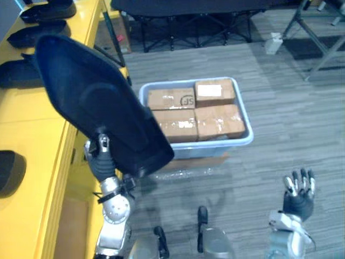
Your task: Walk over and take plastic housings, then place them on the shelf
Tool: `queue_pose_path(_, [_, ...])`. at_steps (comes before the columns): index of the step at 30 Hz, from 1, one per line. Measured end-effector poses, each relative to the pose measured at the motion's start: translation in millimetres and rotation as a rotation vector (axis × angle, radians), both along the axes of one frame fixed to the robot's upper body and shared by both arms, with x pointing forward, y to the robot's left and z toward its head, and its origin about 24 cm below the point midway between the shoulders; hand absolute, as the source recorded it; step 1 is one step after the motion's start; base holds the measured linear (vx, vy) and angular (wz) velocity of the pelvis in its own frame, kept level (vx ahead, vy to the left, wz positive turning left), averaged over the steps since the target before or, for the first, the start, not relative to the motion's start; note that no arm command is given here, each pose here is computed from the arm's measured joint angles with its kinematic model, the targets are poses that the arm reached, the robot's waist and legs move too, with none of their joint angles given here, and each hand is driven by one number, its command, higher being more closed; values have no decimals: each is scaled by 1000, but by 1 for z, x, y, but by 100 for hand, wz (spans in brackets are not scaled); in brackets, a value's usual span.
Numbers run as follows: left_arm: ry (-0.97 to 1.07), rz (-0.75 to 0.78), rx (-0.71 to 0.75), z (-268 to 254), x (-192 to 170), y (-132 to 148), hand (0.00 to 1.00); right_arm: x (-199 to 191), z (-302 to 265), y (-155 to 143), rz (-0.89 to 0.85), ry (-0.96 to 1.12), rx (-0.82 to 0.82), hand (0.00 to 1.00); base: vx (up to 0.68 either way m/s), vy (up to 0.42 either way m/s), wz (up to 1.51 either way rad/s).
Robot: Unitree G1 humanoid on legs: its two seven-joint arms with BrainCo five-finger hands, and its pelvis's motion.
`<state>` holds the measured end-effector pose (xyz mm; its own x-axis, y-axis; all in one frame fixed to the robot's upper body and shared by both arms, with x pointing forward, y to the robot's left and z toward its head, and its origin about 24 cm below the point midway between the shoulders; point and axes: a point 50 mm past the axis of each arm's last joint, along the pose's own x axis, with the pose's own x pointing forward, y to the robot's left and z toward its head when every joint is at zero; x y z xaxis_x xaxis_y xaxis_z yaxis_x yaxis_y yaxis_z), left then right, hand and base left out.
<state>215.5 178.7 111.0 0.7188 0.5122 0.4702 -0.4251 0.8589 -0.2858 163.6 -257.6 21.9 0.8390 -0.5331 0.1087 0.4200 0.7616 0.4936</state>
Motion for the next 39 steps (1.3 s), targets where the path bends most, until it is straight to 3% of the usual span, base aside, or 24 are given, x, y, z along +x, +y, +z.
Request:
queue_pose_path(8, [-73, 205, -16, 14, -13, 38, 100, 34, 28, 6, 172, -142, -113, 0, -31, -14, 24])
queue_pose_path(11, [-84, 348, 25, 18, -30, 55, 100, 57, 39, 33, 341, -191, -146, 0, 46, -12, 71])
queue_pose_path(18, [5, 639, 97, 14, -90, 88, 100, 93, 57, 139, 790, -252, -147, 0, 58, -16, 69])
queue_pose_path(23, [71, 692, 140, 9, -109, 98, 100, 101, 54, 174, 893, -204, -180, 0, 55, 30, 60])
queue_pose_path(28, [59, 620, 173, 12, -104, 96, 100, 93, 39, 166, 848, -122, -176, 0, 71, 88, 66])
queue_pose_path(36, [108, 644, 173, 4, -106, 105, 100, 99, 44, 139, 802, -144, -216, 0, -10, 2, 27])
queue_pose_path(39, [138, 606, 78, -8, -108, 111, 100, 100, 44, 133, 792, -145, -220, 0, -71, -34, 49])
